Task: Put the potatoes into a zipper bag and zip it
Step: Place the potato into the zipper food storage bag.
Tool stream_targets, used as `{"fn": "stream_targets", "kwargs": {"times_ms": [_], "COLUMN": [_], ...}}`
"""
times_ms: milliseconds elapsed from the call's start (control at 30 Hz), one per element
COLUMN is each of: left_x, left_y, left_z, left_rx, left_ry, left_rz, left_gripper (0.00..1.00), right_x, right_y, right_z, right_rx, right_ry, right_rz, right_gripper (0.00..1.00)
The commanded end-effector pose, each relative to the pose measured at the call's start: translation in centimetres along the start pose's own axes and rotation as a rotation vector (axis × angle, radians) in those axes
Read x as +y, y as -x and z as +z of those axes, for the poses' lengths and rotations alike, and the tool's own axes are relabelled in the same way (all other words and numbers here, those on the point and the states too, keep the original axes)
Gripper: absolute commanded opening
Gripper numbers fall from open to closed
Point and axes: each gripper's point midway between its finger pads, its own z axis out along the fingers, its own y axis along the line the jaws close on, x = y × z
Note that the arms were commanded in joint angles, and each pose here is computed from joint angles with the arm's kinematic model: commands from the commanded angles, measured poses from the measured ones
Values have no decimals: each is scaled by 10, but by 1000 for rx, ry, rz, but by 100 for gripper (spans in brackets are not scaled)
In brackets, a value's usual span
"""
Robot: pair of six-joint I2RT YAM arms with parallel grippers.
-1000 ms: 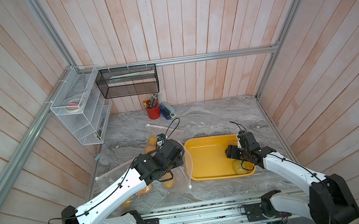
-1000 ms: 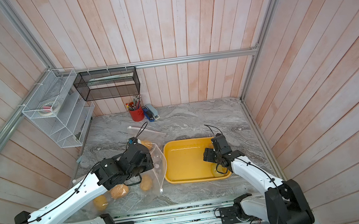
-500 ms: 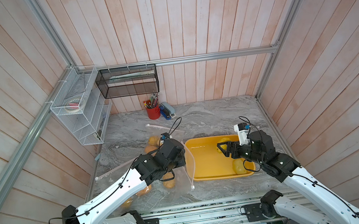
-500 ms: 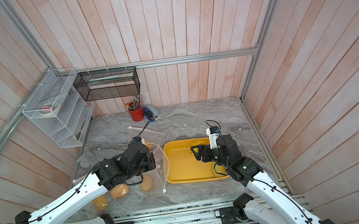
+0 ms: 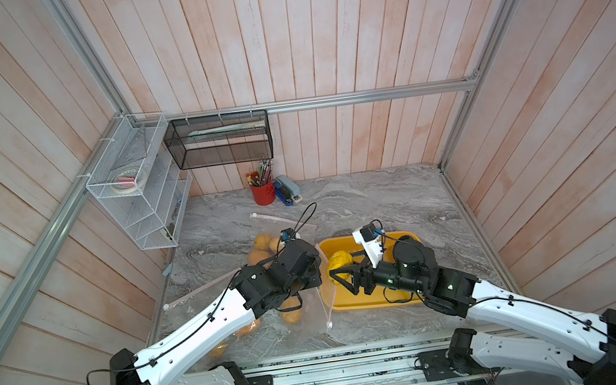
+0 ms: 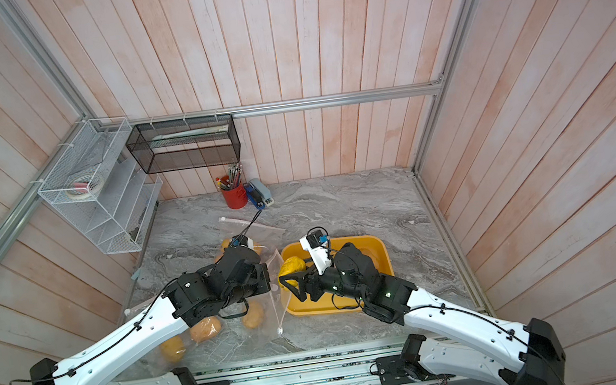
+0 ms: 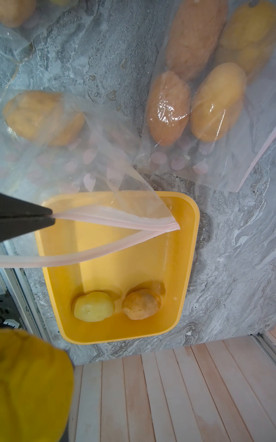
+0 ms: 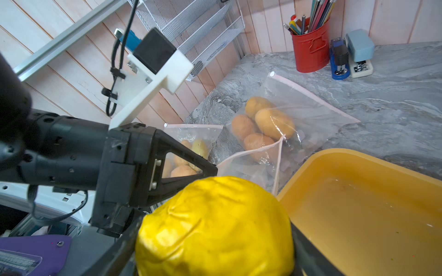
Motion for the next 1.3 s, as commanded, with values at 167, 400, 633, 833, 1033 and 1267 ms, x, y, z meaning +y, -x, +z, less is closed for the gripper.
{"fn": "stream_targets", "kwargs": {"times_ms": [167,400,633,833,1033,1267], "left_x": [7,7,9,9,10,11], "left_y": [1,3,7,9,9,9], "left_z": [-4,-11,-17,-21,-21,-22], "left_rx": [-13,-26,-45,-55,-55,-58], "left_ry": [23,19,16,11,14,14], "left_rz": [14,6,-7,-15,-16,-18], "left_gripper": [0,0,0,0,0,0], "right_x": [4,-6,-18,-28,-41,-59], "right_y": [-4,-18,-28,-37,-41,-46], "right_z": [34,47,51,57,60,58], "right_rx": [10,61,94,134,162,187], "right_ry": [13,-19,-73,-142,-264,-387], "right_rz": [-81,-77,-65,-63,-69,-60], "right_gripper": [36,36,39,54,68,77]}}
